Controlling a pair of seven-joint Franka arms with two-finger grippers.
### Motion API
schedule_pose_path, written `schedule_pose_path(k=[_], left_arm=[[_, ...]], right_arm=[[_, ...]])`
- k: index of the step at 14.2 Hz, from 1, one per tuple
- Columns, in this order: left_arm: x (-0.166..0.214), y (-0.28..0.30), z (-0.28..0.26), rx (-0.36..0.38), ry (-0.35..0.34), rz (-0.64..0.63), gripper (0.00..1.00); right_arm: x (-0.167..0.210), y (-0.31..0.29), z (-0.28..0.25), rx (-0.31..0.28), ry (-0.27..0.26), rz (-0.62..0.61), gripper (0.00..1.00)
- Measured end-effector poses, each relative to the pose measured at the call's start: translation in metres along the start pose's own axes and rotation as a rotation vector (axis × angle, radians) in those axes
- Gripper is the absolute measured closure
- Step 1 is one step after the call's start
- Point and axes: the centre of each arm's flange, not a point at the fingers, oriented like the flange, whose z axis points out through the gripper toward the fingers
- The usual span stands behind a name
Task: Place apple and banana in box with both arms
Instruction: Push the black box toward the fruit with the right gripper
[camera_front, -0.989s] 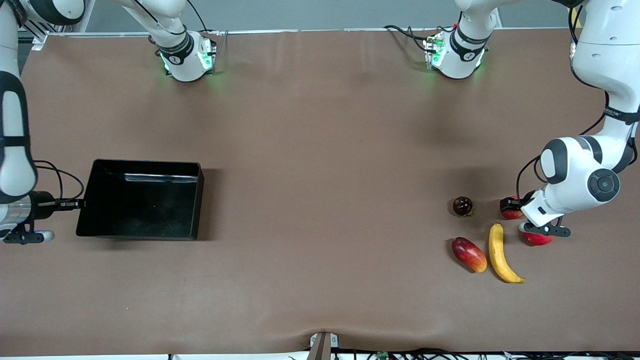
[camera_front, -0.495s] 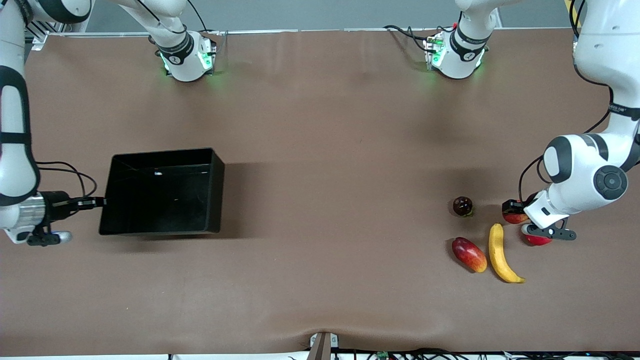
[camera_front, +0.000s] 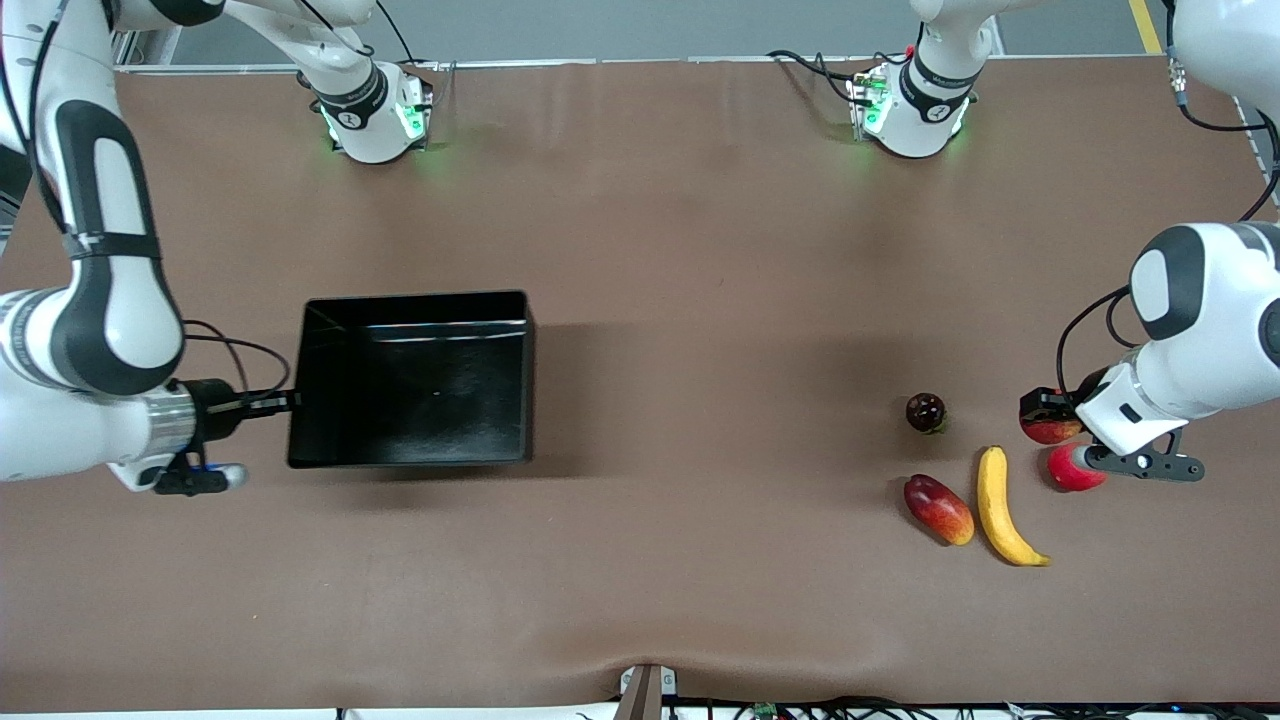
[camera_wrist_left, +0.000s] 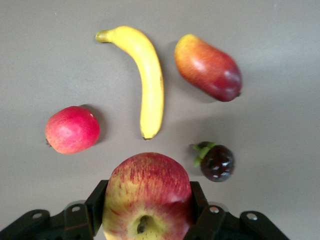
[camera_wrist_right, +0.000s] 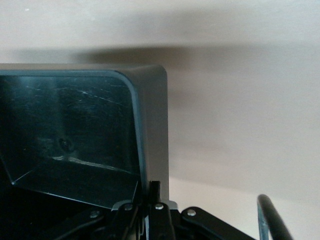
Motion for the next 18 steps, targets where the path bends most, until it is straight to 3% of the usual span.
schedule_pose_path(k=[4,11,15,18], left_arm=[[0.003,0.045,-0.01,-0.023,-0.007,-0.067,0.31],[0.005,0.07,-0.018,-0.051,-0.001,-0.133,0.31],[0.002,0.111,-0.024,-0.073,-0.025,-0.173,0.31],[-0.004,0.148,-0.027,-0.088,-0.032,-0.182,0.31]], right_arm=[[0.004,-0.069,0.023,0.005,-0.009,0.064,0.94],[-0.004,-0.225,0.092,-0.039,0.062,0.18,0.94],[-0.01,-0.292,0.152,0.023,0.081,0.2,0.94],[-0.01,-0.323,0.198,0.021,0.1,0.203,0.94]])
